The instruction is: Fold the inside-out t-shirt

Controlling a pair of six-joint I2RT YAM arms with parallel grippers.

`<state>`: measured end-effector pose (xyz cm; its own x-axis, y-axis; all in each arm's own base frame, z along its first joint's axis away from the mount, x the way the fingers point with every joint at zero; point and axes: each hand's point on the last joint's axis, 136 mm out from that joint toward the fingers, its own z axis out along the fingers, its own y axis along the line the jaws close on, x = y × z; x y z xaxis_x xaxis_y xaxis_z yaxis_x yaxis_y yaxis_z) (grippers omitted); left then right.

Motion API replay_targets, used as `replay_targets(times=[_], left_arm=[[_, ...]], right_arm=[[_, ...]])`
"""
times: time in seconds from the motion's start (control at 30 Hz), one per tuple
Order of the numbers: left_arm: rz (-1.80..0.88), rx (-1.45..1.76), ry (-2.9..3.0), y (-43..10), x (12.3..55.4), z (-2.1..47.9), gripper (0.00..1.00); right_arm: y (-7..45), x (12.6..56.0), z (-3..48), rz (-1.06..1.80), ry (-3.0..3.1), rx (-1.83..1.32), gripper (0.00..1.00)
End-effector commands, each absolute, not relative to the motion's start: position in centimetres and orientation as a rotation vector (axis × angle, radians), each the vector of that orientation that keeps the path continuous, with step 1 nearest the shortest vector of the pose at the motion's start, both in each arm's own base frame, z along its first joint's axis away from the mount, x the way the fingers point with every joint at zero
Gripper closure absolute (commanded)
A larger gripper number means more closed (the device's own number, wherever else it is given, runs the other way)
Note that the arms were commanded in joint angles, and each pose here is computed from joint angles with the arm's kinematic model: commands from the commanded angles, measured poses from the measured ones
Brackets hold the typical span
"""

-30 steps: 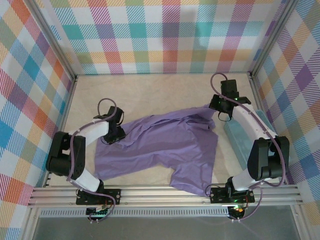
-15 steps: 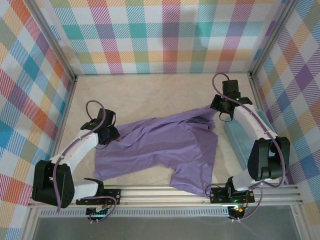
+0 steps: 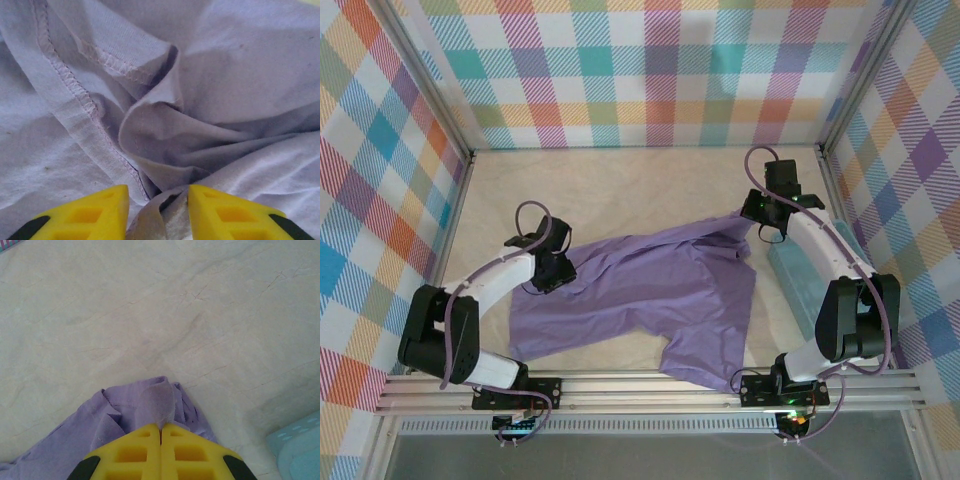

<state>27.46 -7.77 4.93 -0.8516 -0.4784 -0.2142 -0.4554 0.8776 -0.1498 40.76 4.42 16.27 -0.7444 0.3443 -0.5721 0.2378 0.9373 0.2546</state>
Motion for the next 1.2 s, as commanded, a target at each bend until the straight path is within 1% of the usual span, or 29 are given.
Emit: replay_targets(times=[0.0,0.23,0.57,0.7,0.9,1.1,1.17], left_arm=[[-0.119,-0.731,2.817,-7.6,27.1,4.8,0.69],[-0.077,-0.752,2.803,-6.6,25.6,4.3,0.77],[-0.039,-0.739,2.801,-5.2,22.9,3.7,0.78],[-0.122,-0.716,2.769,-5.8,23.6,4.3,0.79],[-0.225,-0.626,2.654,-6.9,26.6,7.6,0.78],[-0.215,-0.571,2.709,-7.6,27.4,6.7,0.7],[-0.2,-0.558,2.729,-7.7,27.7,6.2,0.69]], right_arm=[[4.1,40.5,16.6,0.219,2.43,0.415,1.0],[3.6,40.5,16.3,0.174,2.442,0.423,1.0],[3.0,40.6,16.1,0.153,2.451,0.452,1.0],[3.1,40.6,16.5,0.169,2.443,0.447,1.0],[3.2,40.5,16.6,0.172,2.442,0.444,1.0],[3.1,40.5,16.5,0.171,2.442,0.443,1.0],[3.2,40.5,16.3,0.173,2.447,0.442,1.0]])
